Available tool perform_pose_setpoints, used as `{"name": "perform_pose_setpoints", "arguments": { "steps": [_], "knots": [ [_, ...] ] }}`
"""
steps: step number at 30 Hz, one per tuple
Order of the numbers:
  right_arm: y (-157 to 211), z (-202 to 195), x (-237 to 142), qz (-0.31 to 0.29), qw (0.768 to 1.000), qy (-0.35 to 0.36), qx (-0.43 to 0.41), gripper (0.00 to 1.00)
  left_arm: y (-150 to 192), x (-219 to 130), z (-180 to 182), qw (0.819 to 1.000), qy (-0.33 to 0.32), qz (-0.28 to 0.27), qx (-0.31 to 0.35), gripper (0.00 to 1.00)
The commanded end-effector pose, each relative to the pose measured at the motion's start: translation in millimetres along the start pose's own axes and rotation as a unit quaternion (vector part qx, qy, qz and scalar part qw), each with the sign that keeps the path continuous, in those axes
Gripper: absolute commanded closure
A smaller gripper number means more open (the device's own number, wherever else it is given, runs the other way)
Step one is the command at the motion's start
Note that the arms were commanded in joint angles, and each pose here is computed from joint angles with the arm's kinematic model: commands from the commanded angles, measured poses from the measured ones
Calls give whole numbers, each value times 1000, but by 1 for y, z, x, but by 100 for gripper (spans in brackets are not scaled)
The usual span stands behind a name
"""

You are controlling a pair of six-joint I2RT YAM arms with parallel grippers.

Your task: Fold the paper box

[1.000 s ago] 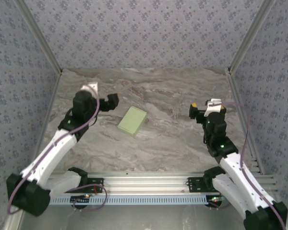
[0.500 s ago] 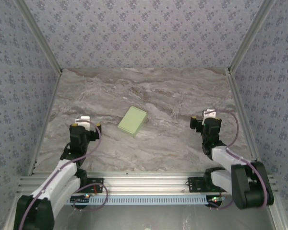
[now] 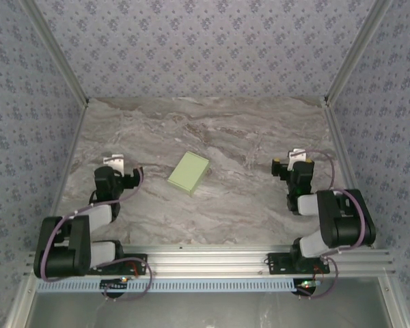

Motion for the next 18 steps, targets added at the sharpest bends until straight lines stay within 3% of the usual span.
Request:
{"name": "perform_pose_setpoints", "arguments": {
  "steps": [1, 8, 18],
  "knots": [
    [-12, 2, 2, -28, 1000, -8, 1, 0, -37, 7, -3, 998, 21, -65, 11, 1],
    [-15, -8, 11, -11, 999, 28, 18, 0, -20, 42, 3, 999, 21, -40, 10, 1],
    [-15, -12, 16, 3, 999, 18, 32, 0, -20, 46, 11, 1000, 2, -25, -4, 1]
  ]
}}
Point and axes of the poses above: each hand's point on the last joint's axis, 136 mm out from that joint toward the fingers, its own x axis out along the fingers, its own z axis along the line the jaws close on, y = z × x, the point moved 4 cm from there along -x, back along the fingers, and after that the axes turned 5 degrees about x, right-handed, at the moved point
